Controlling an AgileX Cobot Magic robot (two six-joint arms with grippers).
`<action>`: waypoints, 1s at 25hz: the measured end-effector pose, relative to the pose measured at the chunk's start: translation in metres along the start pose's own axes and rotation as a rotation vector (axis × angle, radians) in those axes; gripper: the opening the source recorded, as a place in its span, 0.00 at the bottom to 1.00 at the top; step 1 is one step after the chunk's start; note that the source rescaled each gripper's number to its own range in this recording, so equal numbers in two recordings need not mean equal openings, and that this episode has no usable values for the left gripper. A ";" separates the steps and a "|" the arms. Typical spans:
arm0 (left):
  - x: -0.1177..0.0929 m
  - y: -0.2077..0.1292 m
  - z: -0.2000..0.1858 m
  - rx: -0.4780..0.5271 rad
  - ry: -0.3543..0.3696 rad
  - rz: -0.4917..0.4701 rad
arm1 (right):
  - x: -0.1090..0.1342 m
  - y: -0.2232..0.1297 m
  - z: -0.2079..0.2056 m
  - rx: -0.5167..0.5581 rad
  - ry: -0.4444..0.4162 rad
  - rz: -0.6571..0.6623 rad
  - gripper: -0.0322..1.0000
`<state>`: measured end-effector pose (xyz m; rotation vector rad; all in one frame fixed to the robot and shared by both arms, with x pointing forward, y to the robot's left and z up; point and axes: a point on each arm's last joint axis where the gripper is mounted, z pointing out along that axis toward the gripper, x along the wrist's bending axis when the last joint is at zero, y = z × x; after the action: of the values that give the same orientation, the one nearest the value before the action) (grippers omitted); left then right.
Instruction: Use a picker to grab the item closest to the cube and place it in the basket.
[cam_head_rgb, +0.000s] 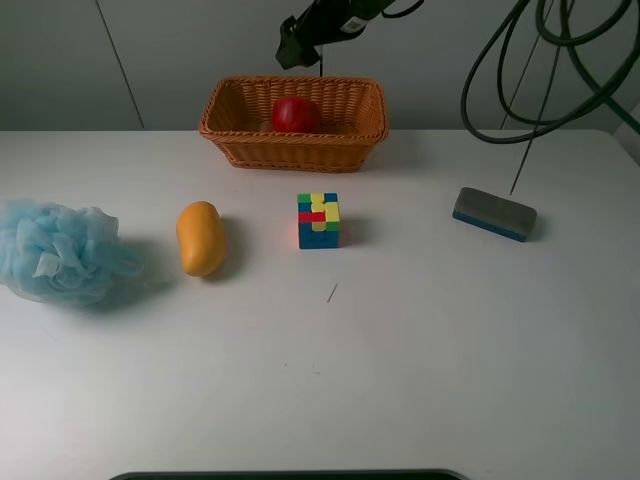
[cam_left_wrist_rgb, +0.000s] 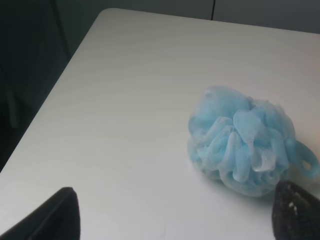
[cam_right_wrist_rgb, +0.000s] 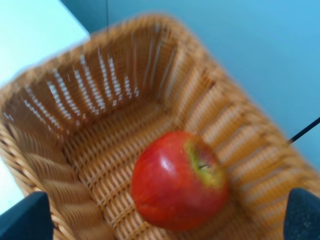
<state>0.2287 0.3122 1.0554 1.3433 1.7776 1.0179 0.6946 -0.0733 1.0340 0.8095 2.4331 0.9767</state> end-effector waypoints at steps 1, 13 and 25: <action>0.000 0.000 0.000 0.000 0.000 0.000 | -0.004 0.009 -0.020 -0.020 -0.014 0.001 0.96; 0.000 0.000 0.000 -0.002 0.000 -0.002 | -0.055 0.007 -0.283 0.020 -0.349 0.167 0.97; 0.000 0.000 0.000 -0.002 0.000 0.007 | 0.014 -0.105 -0.394 0.111 -0.567 0.390 0.97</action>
<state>0.2288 0.3122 1.0556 1.3497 1.7723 1.0229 0.4311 -0.3203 1.2235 1.4168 1.8852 0.6182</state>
